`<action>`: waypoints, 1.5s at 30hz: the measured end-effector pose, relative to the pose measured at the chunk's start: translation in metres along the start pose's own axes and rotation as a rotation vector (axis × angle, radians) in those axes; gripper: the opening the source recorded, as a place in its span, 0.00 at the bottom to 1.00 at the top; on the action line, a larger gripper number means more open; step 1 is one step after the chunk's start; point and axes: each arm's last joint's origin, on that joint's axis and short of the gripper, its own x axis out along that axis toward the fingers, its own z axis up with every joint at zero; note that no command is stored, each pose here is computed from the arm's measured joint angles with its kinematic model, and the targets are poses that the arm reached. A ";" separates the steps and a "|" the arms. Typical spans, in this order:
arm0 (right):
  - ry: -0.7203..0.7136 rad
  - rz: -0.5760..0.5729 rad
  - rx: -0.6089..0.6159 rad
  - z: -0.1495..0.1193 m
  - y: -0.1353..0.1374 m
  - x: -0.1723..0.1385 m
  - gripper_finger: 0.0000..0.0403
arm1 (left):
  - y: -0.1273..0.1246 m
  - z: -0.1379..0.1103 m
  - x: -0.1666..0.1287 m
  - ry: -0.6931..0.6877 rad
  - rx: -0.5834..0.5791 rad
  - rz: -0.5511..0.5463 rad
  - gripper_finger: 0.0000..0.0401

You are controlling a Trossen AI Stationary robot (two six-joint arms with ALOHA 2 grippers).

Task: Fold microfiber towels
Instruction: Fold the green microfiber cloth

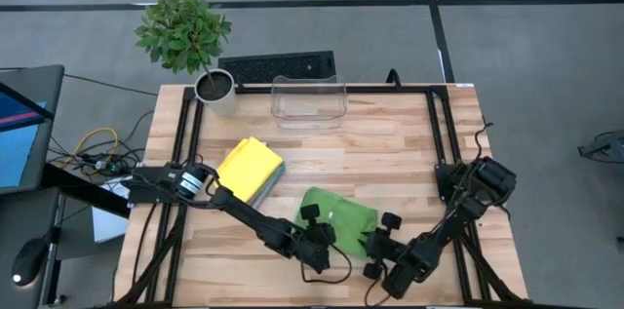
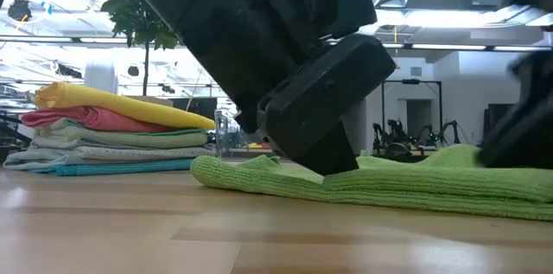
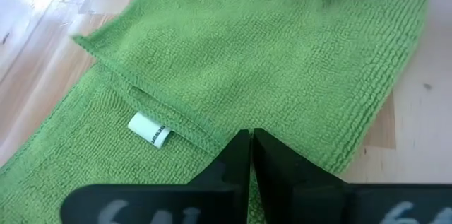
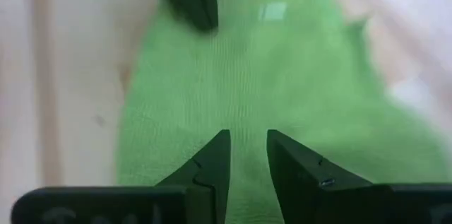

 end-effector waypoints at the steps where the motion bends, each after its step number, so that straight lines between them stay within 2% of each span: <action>1: -0.047 -0.013 -0.003 0.002 -0.001 -0.005 0.30 | 0.000 0.000 0.000 0.001 0.000 0.003 0.03; 4: -0.168 -0.076 0.002 0.007 -0.008 -0.018 0.29 | 0.000 0.000 0.000 0.000 -0.002 0.003 0.03; 8: -0.188 -0.147 0.026 0.008 -0.018 -0.017 0.27 | 0.000 0.000 0.000 -0.003 -0.015 0.009 0.03; 11: -0.161 -0.171 0.064 0.005 -0.025 -0.005 0.25 | 0.000 0.000 0.000 -0.004 -0.016 0.009 0.03; 15: -0.032 -0.156 0.099 -0.012 -0.038 0.009 0.24 | 0.001 -0.001 0.000 0.002 -0.011 0.015 0.03; 19: 0.033 -0.160 0.141 -0.028 -0.047 0.008 0.24 | 0.001 -0.001 0.000 0.003 -0.011 0.017 0.03; 22: 0.007 -0.176 0.145 -0.028 -0.047 0.000 0.24 | 0.001 -0.001 0.000 0.004 -0.012 0.016 0.03; 27: -0.176 -0.121 0.143 -0.005 -0.033 -0.026 0.24 | 0.001 0.000 0.000 -0.001 -0.024 0.016 0.03; 31: -0.252 -0.011 0.152 0.002 -0.011 -0.031 0.24 | 0.000 0.001 0.000 -0.011 -0.032 0.012 0.03; 35: -0.267 0.066 0.136 -0.011 0.012 -0.019 0.24 | 0.000 0.001 0.000 -0.015 -0.034 0.012 0.03; 39: -0.190 0.104 0.180 -0.035 0.022 -0.006 0.24 | 0.000 0.001 0.000 -0.012 -0.033 0.012 0.03; 42: -0.170 0.115 0.205 -0.050 0.026 -0.003 0.24 | 0.000 0.001 0.000 -0.010 -0.031 0.013 0.03; 45: -0.208 0.096 0.220 -0.058 0.027 -0.004 0.24 | 0.000 0.001 0.000 -0.012 -0.032 0.012 0.03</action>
